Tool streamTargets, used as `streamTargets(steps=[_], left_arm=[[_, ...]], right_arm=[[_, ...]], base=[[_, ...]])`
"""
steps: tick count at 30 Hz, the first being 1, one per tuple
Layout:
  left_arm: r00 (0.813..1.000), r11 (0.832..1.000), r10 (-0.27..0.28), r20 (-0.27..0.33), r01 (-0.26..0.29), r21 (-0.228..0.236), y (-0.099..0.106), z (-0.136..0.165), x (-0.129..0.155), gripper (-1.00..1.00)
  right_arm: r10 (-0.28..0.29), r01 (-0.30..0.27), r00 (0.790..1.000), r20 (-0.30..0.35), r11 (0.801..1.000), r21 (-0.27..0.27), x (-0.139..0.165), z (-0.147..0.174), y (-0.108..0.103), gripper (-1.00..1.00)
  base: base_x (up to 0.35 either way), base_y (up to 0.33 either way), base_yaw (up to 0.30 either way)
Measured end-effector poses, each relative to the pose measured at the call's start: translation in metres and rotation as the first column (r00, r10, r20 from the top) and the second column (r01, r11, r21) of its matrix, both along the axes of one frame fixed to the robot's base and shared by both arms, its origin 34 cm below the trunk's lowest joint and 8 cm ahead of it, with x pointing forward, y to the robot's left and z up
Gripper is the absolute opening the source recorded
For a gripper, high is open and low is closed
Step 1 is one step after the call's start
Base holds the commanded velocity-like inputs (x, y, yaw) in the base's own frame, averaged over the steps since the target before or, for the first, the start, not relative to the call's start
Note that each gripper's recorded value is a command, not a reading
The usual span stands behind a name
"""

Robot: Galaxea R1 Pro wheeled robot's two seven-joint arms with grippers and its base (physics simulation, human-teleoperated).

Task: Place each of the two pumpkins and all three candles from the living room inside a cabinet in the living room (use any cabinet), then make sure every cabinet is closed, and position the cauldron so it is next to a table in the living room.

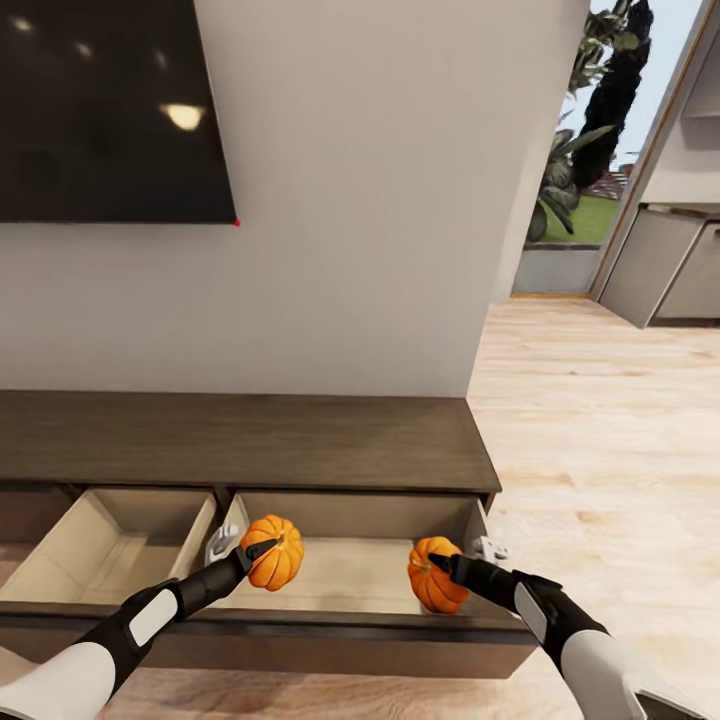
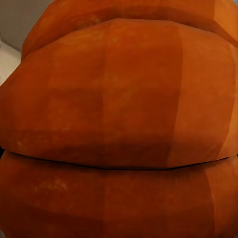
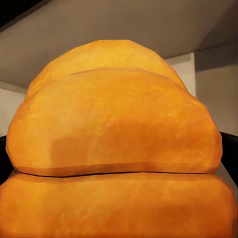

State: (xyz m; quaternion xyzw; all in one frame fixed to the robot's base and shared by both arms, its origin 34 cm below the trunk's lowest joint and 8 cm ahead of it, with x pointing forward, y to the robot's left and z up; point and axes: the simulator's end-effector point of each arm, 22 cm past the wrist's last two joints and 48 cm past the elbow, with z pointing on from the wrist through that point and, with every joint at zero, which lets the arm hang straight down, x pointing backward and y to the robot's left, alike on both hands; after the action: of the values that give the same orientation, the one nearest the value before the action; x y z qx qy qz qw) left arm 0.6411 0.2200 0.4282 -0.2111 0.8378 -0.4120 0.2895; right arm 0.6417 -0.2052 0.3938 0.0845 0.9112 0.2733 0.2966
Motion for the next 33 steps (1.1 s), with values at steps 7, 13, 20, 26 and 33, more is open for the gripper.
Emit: streamTargets(steps=[7, 13, 20, 26, 33], left_arm=[[1.000, 1.000, 0.006, 0.004, -0.006, 0.005, 0.008, 0.001, 0.001, -1.00], [1.000, 1.000, 0.006, 0.003, -0.006, 0.005, 0.007, 0.001, 0.001, -1.00], [1.000, 1.000, 0.016, -0.006, -0.016, 0.015, 0.019, -0.004, -0.006, -1.00], [1.000, 1.000, 0.018, -0.009, -0.018, 0.018, 0.020, -0.018, -0.010, -1.00], [1.000, 1.000, 0.019, -0.007, -0.019, 0.016, 0.020, -0.017, -0.009, -1.00]], right_arm=[[0.001, -0.001, 0.998, 0.062, 1.000, -0.007, 0.010, 0.008, 0.007, -1.00], [0.000, 0.002, 0.995, 0.095, 1.000, -0.015, 0.013, 0.010, 0.007, -1.00], [0.020, -0.020, 0.996, 0.084, 1.000, -0.009, 0.009, 0.008, 0.017, -1.00], [0.021, -0.020, 0.996, 0.083, 1.000, -0.012, 0.006, -0.006, 0.017, -1.00], [0.020, -0.019, 0.996, 0.086, 1.000, -0.012, 0.007, -0.004, 0.017, -1.00]], base=[[0.048, 0.000, 0.000], [0.249, 0.000, 0.000], [0.000, 0.000, 0.000], [0.000, 0.000, -0.008], [0.000, 0.000, -0.045]])
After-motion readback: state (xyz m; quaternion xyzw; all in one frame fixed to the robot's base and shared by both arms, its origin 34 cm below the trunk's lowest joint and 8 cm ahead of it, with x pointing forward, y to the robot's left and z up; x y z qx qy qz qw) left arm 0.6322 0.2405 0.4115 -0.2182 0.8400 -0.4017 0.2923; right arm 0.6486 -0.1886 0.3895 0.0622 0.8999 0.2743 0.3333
